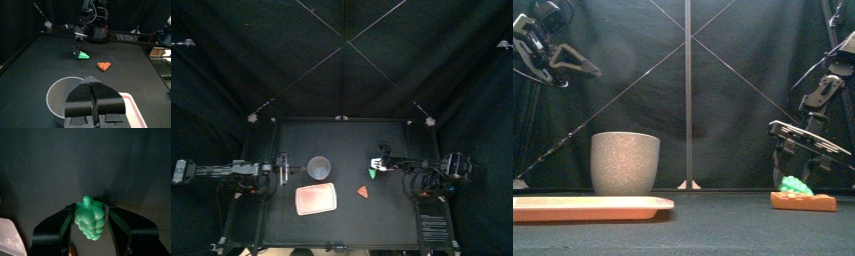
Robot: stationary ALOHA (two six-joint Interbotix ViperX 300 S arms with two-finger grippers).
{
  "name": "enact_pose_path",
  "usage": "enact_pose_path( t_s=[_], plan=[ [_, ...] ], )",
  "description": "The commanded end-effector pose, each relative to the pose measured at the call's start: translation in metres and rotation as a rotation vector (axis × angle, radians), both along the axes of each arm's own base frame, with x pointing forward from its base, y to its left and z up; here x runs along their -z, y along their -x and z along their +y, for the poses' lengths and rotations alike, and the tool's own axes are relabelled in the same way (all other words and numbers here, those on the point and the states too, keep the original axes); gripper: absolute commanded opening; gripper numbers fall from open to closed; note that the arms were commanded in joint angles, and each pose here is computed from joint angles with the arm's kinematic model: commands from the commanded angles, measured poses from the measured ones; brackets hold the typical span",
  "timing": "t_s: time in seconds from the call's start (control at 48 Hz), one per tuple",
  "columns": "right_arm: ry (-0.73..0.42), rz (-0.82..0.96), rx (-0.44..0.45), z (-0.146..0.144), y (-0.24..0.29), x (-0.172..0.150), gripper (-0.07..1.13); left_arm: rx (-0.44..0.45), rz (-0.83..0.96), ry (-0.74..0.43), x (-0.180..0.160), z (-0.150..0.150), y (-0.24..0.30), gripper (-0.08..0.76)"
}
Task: Pick the green grapes then place it in the grey bowl
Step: Place green grapes in the grey bowl
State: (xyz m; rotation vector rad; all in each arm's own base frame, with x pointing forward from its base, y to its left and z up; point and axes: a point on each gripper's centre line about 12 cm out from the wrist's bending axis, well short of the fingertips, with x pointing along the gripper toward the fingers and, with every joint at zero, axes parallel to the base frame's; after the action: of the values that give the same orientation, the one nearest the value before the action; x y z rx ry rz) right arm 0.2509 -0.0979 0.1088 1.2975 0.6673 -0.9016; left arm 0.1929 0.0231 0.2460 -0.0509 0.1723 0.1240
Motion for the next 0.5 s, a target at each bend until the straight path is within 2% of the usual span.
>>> enact_pose_path(
  t_s=[0.021,0.208,0.5],
  plan=[
    [0.029,-0.055,-0.031,0.0,-0.016,-0.016,0.72,0.001,-0.025,-0.001,-0.008,0.0,-0.003,0.073],
    [0.131,-0.15,-0.132,-0.001,-0.053,-0.052,0.72,-0.004,-0.026,-0.002,-0.009,0.001,-0.002,0.073],
    [0.381,-0.348,-0.299,-0.013,-0.135,-0.124,0.72,-0.007,-0.021,-0.001,-0.007,0.002,-0.002,0.073]
  ],
)
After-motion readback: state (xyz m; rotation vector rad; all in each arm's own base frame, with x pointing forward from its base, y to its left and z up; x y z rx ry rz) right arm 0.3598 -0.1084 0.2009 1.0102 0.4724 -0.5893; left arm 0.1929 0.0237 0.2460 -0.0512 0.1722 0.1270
